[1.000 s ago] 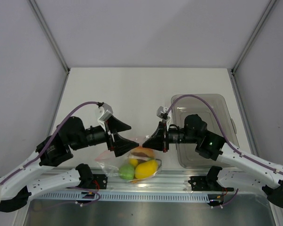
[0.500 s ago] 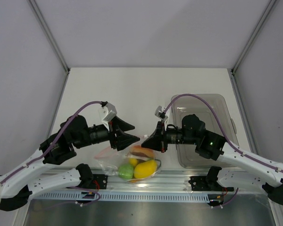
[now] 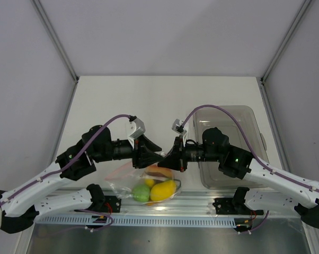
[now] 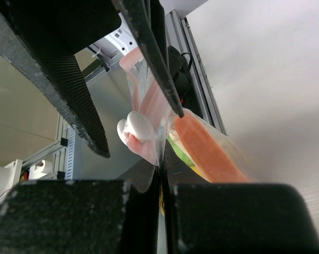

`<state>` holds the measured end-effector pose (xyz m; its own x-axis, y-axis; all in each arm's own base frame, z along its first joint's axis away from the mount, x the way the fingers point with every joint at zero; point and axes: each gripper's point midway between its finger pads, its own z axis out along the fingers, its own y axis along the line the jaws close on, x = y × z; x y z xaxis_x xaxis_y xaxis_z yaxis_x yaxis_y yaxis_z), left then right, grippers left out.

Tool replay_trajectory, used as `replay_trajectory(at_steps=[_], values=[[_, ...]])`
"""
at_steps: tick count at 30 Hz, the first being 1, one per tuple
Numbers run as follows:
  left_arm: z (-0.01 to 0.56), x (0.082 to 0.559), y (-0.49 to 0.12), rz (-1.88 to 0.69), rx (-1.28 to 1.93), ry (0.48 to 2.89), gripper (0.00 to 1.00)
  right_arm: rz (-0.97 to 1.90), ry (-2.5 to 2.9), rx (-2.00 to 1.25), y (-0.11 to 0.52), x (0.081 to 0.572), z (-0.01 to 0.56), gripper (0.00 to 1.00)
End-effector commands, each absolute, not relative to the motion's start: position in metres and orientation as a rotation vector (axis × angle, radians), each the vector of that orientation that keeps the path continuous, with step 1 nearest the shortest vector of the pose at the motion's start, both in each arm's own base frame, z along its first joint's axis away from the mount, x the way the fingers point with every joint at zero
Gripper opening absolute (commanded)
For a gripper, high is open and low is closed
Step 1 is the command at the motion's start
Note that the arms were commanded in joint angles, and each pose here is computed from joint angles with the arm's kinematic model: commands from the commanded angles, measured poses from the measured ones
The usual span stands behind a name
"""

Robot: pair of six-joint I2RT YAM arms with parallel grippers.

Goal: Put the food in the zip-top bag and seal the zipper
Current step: Zip the zipper food storage bag at the center of the board.

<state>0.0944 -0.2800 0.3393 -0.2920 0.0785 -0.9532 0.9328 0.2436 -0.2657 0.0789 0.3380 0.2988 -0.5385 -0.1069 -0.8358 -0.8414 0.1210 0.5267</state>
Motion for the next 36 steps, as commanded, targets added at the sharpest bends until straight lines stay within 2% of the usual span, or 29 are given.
replay_trajectory(at_steps=[1, 10, 13, 30, 35, 36], values=[[0.352, 0.089, -0.285, -1.206, 1.011, 1.506, 0.44, 1.538, 1.638, -0.917, 0.34, 0.073, 0.338, 0.0], [0.347, 0.088, -0.29, -1.225, 1.016, 1.546, 0.16, 1.563, 1.627, -0.93, 0.341, 0.07, 0.34, 0.0], [0.345, 0.088, -0.29, -1.228, 1.011, 1.561, 0.01, 1.57, 1.618, -0.929, 0.341, 0.069, 0.342, 0.0], [0.338, 0.07, -0.282, -1.345, 0.992, 1.656, 0.01, 1.475, 1.493, -0.809, 0.317, 0.087, 0.363, 0.0], [0.348, 0.067, -0.281, -1.371, 0.986, 1.63, 0.01, 1.567, 1.491, -1.015, 0.323, 0.065, 0.349, 0.0], [0.349, 0.068, -0.281, -1.374, 0.98, 1.632, 0.01, 1.571, 1.468, -1.066, 0.324, 0.061, 0.347, 0.04]])
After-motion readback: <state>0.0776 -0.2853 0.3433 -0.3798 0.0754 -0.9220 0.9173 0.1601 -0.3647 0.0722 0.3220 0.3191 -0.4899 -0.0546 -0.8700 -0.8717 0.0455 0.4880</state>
